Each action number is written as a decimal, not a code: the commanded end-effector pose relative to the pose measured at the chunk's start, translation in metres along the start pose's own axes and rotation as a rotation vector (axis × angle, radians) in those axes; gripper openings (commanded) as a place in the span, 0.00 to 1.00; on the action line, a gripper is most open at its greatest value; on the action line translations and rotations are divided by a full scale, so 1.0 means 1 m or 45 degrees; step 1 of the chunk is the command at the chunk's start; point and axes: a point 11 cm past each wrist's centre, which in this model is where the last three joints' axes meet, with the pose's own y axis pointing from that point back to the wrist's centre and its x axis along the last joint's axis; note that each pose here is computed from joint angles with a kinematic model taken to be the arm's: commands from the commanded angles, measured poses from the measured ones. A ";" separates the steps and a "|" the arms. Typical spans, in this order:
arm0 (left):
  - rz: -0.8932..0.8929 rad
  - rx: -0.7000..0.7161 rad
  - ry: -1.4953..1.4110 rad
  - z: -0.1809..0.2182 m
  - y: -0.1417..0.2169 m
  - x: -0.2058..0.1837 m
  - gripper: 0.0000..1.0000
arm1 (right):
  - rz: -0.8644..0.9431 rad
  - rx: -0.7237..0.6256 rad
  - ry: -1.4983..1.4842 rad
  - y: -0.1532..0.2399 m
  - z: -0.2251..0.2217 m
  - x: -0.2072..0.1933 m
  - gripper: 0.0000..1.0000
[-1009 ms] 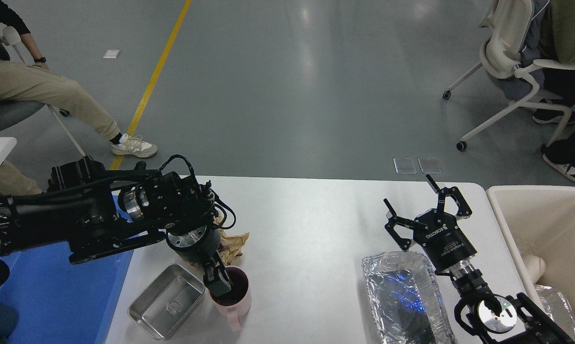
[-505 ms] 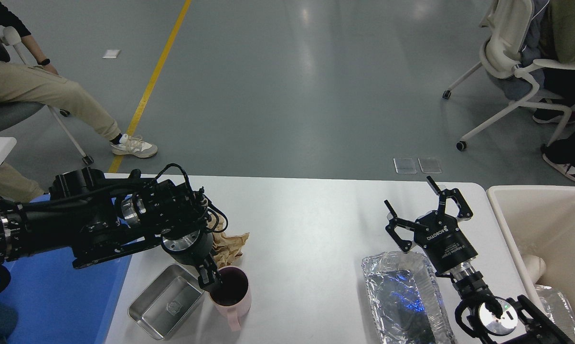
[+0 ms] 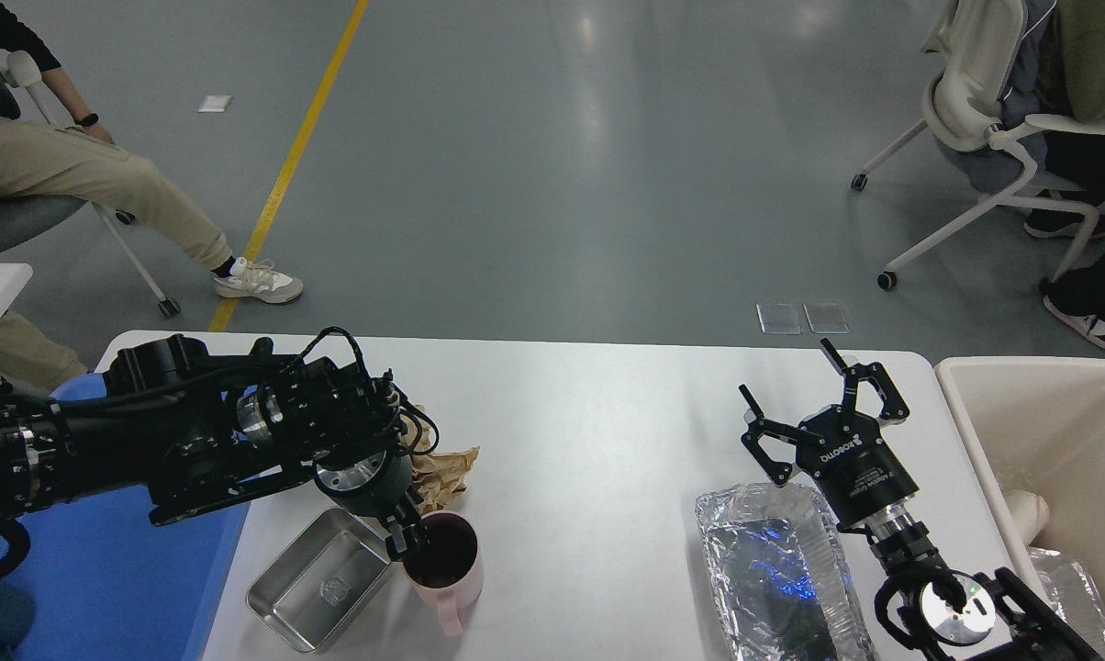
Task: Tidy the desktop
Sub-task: 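Close the left gripper around the pink cup, then lift the pink cup with the left gripper and lower it into the blue tray, then open the left gripper and withdraw it from the cup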
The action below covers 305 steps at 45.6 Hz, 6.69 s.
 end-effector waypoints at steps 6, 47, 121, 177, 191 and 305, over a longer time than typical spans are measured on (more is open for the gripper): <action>0.032 -0.003 -0.011 0.001 -0.001 0.002 0.17 | 0.000 -0.002 0.000 0.000 0.001 0.000 1.00; 0.175 -0.022 -0.050 0.006 0.031 0.044 0.02 | -0.006 -0.005 0.000 -0.003 0.001 -0.001 1.00; 0.231 0.308 0.667 -0.033 0.263 -0.227 0.04 | -0.009 -0.009 0.001 -0.005 0.001 -0.002 1.00; 0.248 0.284 0.662 -0.059 0.103 -0.344 0.06 | 0.019 -0.011 0.000 0.002 0.002 0.003 1.00; 0.257 0.259 0.657 -0.050 0.088 -0.349 0.11 | 0.018 -0.013 -0.002 0.002 0.003 0.003 1.00; 1.472 0.008 2.459 -0.025 0.140 -0.247 0.97 | 0.046 -0.025 -0.008 0.012 0.009 0.008 1.00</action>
